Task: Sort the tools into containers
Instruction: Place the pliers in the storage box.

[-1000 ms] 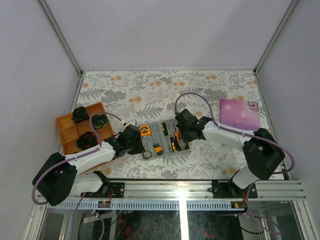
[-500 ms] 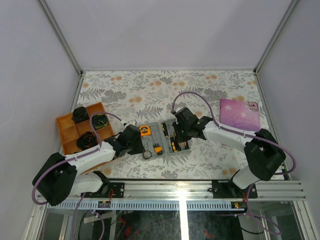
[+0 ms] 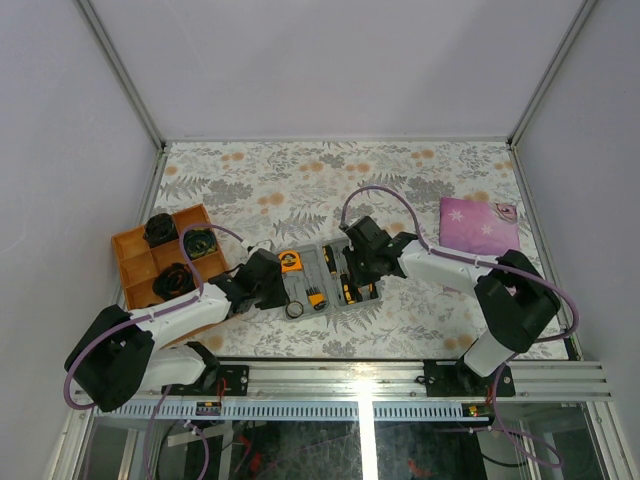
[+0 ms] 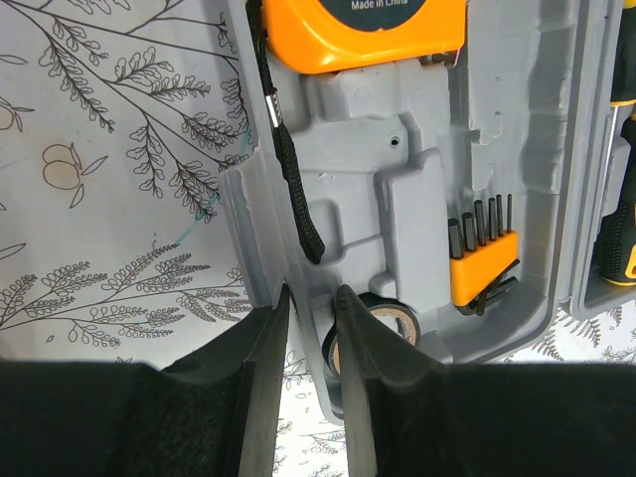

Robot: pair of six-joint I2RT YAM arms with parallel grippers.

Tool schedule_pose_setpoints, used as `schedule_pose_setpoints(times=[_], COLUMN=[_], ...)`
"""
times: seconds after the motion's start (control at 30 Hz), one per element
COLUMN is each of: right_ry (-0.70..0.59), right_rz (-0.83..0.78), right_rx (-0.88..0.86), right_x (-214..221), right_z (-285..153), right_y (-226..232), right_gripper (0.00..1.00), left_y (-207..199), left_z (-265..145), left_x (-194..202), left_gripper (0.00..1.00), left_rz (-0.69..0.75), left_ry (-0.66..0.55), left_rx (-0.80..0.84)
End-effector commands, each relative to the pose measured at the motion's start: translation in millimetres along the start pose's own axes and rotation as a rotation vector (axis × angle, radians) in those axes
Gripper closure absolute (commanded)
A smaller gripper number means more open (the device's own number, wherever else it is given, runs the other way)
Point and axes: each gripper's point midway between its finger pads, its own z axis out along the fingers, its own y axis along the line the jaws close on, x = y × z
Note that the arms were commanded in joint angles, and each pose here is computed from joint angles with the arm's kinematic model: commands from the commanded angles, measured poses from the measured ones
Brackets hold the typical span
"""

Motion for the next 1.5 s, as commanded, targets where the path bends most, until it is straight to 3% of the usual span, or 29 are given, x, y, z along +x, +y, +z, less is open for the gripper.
schedule_pose_setpoints(times=[0.0, 0.17, 0.37, 0.53, 0.63, 0.87, 1.1, 1.47], right_ry=[-0.015, 0.005, 0.072, 0.143, 0.132, -0.099, -0.239, -0.169], right_rz=[0.005, 0.005, 0.005, -0.001, -0.003, -0.021, -0.017, -0.020], right_rx=[0.028, 0.044, 0.107, 0.115, 0.115, 0.074, 0.168, 0.203], right_x=[-10.8, -7.2, 7.8, 23.2, 23.0, -23.6, -44.6, -31.8], right_z=[1.3, 4.0, 13.7, 21.2, 20.0, -22.0, -51.2, -38.5], right_y=[-0.4, -2.9, -15.3, -18.7, -19.3, -9.3, -26.8, -41.6], right_gripper=[0.77, 0.78, 0.95, 0.99, 0.99, 0.85, 0.81, 0.78], left_y=[-2.0, -2.9, -3.0, -2.8, -2.8, -0.5, -1.7, -1.8], left_z=[2.9, 3.2, 3.5, 3.4, 3.0, 2.9, 2.4, 1.7], left_x=[-2.6, -2.7, -2.6, -2.6, -2.6, -2.6, -3.6, -3.5], left_gripper=[0.77, 0.77, 0.77, 0.77, 0.77, 0.77, 0.77, 0.77], left_rz=[0.007, 0.007, 0.009, 0.007, 0.008, 0.009, 0.008, 0.007], left_ry=[-0.008, -0.008, -0.007, -0.008, -0.008, -0.010, -0.010, -0.010], left_rx=[0.012, 0.017, 0.017, 0.016, 0.015, 0.005, 0.006, 0.008])
